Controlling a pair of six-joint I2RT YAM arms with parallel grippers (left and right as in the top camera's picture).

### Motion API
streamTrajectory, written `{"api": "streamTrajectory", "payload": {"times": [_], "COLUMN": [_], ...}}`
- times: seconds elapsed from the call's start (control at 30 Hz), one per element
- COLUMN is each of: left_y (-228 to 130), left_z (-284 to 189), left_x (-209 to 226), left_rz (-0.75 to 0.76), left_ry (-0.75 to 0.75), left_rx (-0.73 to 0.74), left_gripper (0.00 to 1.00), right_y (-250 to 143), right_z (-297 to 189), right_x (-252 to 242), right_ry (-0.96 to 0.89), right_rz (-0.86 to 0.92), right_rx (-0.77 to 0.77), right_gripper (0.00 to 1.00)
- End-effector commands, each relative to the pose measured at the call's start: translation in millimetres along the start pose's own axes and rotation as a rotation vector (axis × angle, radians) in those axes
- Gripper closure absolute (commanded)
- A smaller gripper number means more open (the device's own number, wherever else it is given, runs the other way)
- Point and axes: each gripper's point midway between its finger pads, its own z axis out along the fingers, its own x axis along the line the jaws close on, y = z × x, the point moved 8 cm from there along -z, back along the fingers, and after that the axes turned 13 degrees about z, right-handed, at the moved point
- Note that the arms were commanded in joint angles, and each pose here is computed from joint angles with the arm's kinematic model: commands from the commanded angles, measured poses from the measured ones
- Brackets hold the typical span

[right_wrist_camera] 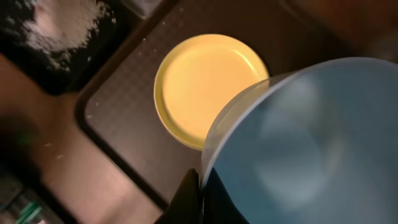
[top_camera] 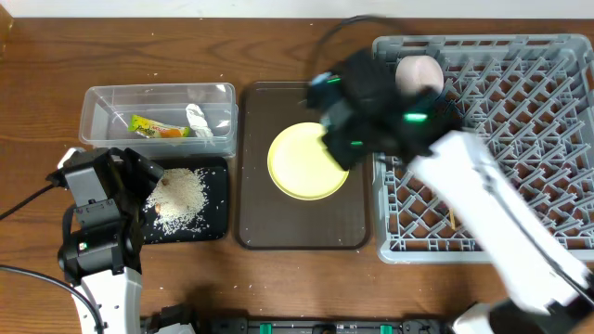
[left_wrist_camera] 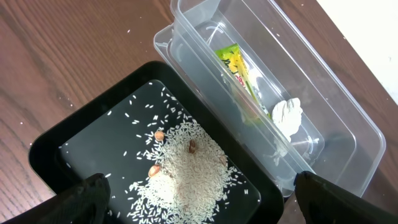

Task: Sort waste into correct bins and load items into the dishwasher rack
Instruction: 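Lift the blue bowl and carry it right into the rack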

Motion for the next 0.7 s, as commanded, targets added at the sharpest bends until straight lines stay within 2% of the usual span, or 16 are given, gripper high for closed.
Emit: {"api": "streamTrajectory", "payload": {"times": [0.0,0.17,0.3,0.47,0.67], "left_y": [6,6,6,6,6], "left_z": [-3,-3,-3,-3,-3], "left_x": [1,1,1,1,1], "left_rz": [-0.015,-0.015,-0.015,-0.015,-0.015], "left_ry": [0.009,0.010,0.009,0.009,0.010], "left_rx": [-0.019,-0.019,-0.020,-0.020,-0.019], "left_gripper": [0.02,0.02,0.02,0.02,0.02], "right_y": [-4,-15,-28,-56,-89], "right_z": [-35,-88,-106,-87,-44], "right_x": [-18,-58,-87,-120,-133], "right_ry": [0.147,0.429,0.641,0.793,0.926], "right_rz": [0.033,0.101,0.139,0.218,0.239], "right_rx": [-0.052,-0.196,-0.296,-0.374,-0.460], "right_gripper": [0.99,0.99,0.99,0.99,0.99]}}
